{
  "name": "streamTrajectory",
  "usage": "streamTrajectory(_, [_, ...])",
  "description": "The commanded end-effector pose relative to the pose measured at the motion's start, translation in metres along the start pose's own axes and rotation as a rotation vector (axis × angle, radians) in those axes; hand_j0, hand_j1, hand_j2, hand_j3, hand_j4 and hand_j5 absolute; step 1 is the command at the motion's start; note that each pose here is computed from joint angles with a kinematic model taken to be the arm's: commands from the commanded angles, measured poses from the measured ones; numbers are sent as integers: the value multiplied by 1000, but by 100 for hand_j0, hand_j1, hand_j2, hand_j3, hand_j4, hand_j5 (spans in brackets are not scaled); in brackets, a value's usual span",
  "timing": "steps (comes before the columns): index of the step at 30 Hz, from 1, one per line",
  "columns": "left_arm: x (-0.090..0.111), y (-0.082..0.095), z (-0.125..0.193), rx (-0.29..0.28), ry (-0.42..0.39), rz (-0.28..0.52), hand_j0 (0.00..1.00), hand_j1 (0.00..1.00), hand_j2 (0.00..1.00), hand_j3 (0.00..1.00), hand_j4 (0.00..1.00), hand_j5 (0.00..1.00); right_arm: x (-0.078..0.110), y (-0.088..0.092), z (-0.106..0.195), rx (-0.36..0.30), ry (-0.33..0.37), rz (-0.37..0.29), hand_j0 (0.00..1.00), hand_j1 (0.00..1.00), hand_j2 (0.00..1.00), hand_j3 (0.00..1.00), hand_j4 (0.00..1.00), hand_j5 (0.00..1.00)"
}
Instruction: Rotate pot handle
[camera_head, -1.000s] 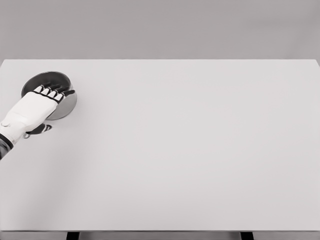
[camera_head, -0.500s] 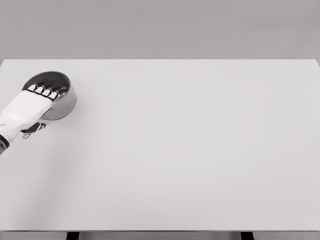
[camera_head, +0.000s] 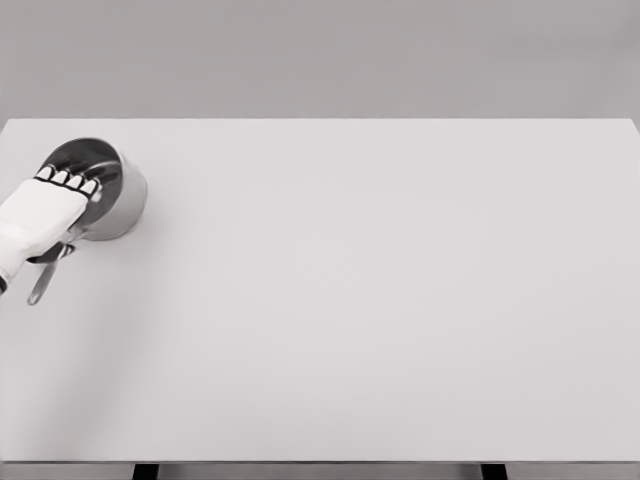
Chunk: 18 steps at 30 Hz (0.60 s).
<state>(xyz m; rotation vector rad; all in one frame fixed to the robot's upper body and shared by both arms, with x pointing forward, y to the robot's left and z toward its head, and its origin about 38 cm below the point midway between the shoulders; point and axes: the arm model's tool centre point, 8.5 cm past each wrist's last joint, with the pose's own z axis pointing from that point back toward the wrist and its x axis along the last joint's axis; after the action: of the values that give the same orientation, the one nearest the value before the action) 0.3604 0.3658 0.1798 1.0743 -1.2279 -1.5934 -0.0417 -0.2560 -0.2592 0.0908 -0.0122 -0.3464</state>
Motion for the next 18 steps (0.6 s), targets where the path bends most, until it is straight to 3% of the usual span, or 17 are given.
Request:
streamTrajectory(1, [-4, 1, 1, 3, 15, -2, 100, 100, 100, 100, 100, 100, 0, 0, 0, 0, 0, 0, 100, 100, 100, 100, 100, 100])
streamTrajectory(18, [-12, 6, 6, 17, 36, -5, 100, 100, 100, 100, 100, 100, 0, 0, 0, 0, 0, 0, 100, 100, 100, 100, 100, 100])
